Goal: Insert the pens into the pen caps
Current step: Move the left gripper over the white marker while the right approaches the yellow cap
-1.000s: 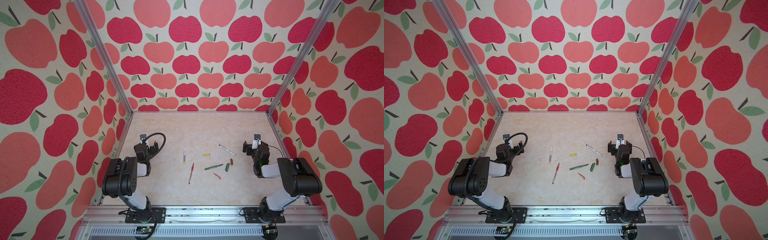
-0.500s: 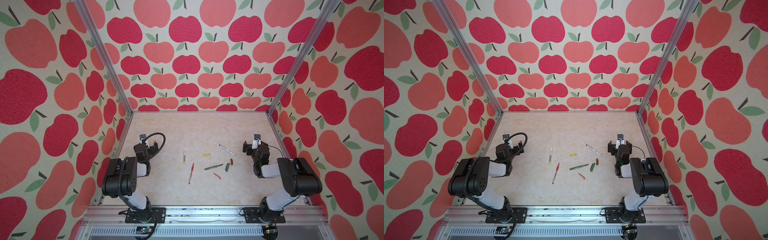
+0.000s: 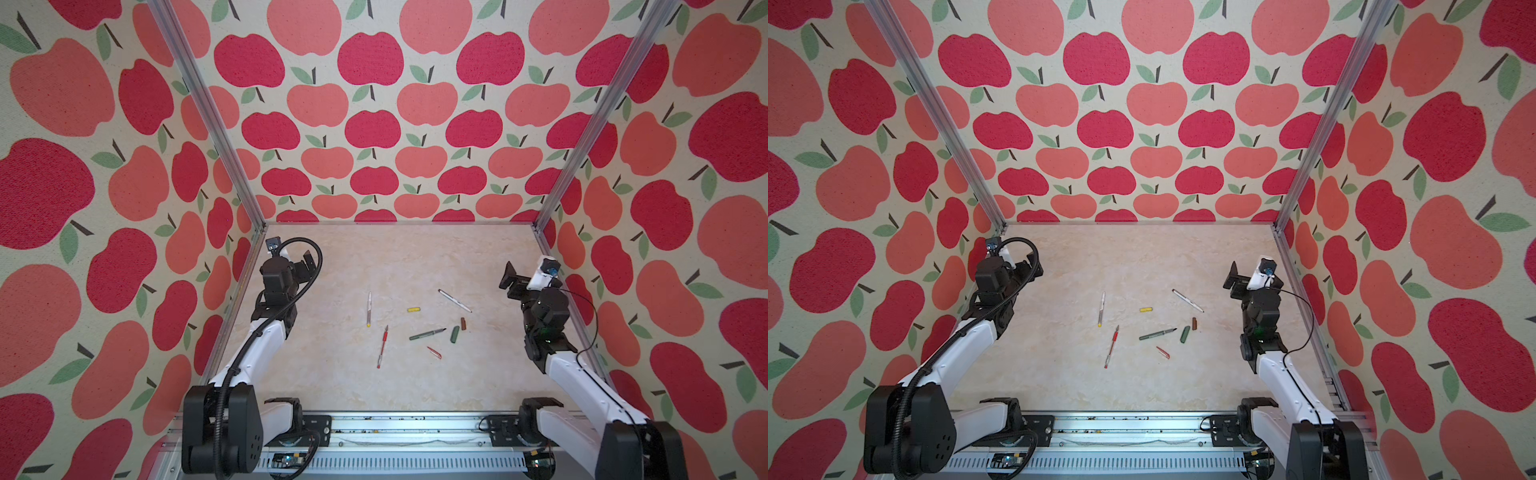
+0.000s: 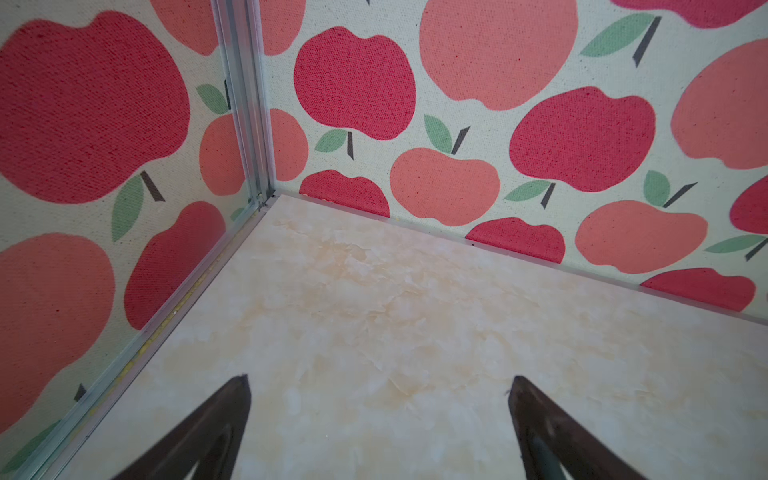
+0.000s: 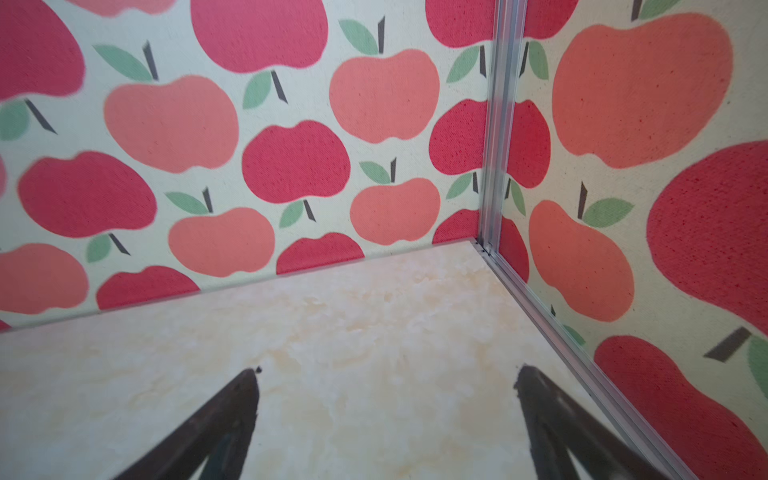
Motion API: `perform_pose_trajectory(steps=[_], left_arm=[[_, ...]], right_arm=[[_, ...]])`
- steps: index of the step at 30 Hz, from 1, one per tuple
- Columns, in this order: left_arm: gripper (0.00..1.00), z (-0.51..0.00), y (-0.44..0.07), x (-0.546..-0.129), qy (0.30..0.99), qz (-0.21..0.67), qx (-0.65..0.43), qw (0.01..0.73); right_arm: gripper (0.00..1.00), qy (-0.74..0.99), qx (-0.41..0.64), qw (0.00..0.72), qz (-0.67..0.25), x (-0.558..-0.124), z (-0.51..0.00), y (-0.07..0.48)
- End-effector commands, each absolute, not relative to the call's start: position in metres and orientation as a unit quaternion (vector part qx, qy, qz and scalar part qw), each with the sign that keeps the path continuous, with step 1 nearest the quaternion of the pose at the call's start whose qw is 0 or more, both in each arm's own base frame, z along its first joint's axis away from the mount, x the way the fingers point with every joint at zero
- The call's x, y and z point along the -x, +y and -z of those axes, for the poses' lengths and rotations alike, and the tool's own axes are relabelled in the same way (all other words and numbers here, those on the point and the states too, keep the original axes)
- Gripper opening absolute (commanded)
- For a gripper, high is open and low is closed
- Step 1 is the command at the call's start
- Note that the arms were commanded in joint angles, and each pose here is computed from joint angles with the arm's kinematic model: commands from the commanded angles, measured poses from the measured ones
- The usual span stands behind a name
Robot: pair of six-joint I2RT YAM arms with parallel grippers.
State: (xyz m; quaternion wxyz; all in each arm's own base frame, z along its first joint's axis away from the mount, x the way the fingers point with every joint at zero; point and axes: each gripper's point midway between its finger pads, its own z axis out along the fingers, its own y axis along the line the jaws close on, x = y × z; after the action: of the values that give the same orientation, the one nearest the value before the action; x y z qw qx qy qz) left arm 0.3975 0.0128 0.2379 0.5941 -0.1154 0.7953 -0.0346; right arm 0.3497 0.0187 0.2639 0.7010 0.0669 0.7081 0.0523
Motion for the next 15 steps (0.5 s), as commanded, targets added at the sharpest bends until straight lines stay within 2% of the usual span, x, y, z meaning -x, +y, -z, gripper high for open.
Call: perform_pose_trajectory(steps=[1, 3, 6, 10, 15], left_arm=[[0.99, -0.221, -0.026, -0.368, 0.847, 0.122, 0.113, 0.506], [0.99, -0.235, -0.046, -0.352, 0.856, 0.125, 0.084, 0.494], [0.99, -0.228, -0.075, -0.330, 0.888, 0.116, 0.044, 0.442], [0.99, -0.198, -0.111, -0.300, 0.928, 0.117, 0.002, 0.353], [1.00, -0.152, -0.142, -0.279, 0.965, 0.062, -0.053, 0.248]], right_arm=[[0.99, 0.773, -0.084, 0.607, -0.166, -0.332, -0.254, 0.049], [0.99, 0.793, -0.108, 0.578, -0.162, -0.322, -0.257, 0.052], [0.99, 0.823, -0.118, 0.536, -0.147, -0.307, -0.251, 0.065], [0.96, 0.849, -0.089, 0.501, -0.140, -0.297, -0.243, 0.098], [0.96, 0.872, -0.047, 0.476, -0.107, -0.294, -0.234, 0.126]])
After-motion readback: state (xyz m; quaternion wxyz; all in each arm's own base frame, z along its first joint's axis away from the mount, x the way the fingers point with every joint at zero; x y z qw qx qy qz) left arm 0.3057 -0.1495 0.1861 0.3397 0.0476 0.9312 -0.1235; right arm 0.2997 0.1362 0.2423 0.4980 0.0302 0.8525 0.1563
